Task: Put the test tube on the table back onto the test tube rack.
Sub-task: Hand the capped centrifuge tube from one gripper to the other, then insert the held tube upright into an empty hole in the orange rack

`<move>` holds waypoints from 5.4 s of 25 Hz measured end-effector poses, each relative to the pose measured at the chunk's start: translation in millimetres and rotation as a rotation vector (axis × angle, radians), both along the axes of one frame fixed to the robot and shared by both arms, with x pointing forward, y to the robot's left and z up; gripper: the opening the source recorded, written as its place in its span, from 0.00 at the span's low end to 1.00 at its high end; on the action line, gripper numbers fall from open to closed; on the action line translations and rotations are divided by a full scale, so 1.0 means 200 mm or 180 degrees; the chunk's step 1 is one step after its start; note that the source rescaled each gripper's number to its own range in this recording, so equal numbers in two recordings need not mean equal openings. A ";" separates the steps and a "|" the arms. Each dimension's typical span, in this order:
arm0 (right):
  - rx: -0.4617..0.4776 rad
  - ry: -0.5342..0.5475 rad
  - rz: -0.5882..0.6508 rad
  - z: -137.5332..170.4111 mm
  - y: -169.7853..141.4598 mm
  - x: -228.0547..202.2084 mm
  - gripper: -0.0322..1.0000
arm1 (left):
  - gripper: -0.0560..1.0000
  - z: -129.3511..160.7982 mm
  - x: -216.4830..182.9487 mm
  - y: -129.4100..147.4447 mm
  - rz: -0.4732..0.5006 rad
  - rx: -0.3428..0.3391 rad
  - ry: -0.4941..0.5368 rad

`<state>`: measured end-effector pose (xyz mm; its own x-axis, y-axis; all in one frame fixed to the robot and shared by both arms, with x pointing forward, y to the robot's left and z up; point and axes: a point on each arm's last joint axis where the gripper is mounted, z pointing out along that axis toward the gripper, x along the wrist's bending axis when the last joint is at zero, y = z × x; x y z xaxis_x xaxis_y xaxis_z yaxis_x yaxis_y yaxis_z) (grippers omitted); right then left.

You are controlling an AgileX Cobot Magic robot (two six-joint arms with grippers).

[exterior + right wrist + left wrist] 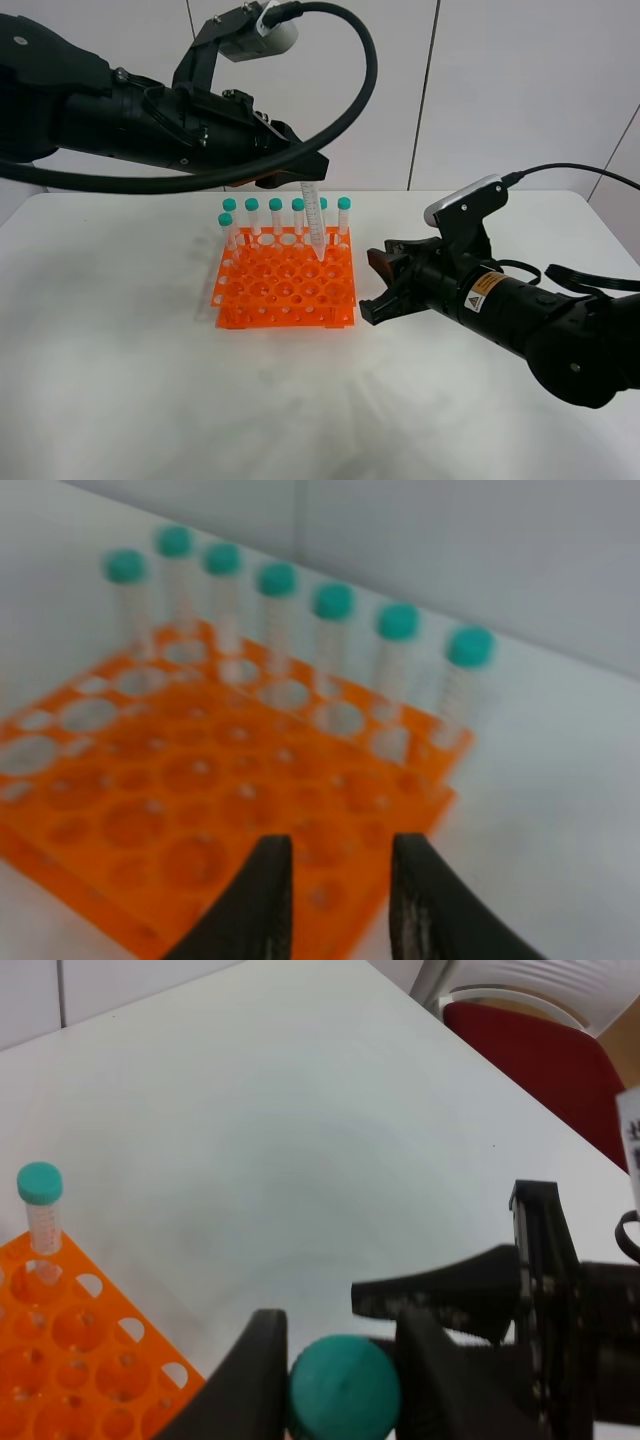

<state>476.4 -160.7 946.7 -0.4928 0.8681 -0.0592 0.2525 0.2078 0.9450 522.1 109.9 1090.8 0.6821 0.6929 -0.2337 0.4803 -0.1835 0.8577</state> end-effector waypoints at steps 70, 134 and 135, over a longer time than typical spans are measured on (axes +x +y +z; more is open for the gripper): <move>0.0115 0.0334 -0.1934 0.91 -0.73 -0.78 0.38 | 0.05 0.00 -0.01 0.00 -0.0105 0.0062 -0.0038; -0.0010 0.0393 -0.1982 0.53 -0.69 -1.20 0.38 | 0.05 0.00 -0.01 0.00 -0.0169 0.0142 -0.0143; -0.0010 0.0393 -0.1982 0.53 -0.69 -1.20 0.38 | 0.05 0.00 -0.01 0.00 -0.0174 0.0159 -0.0152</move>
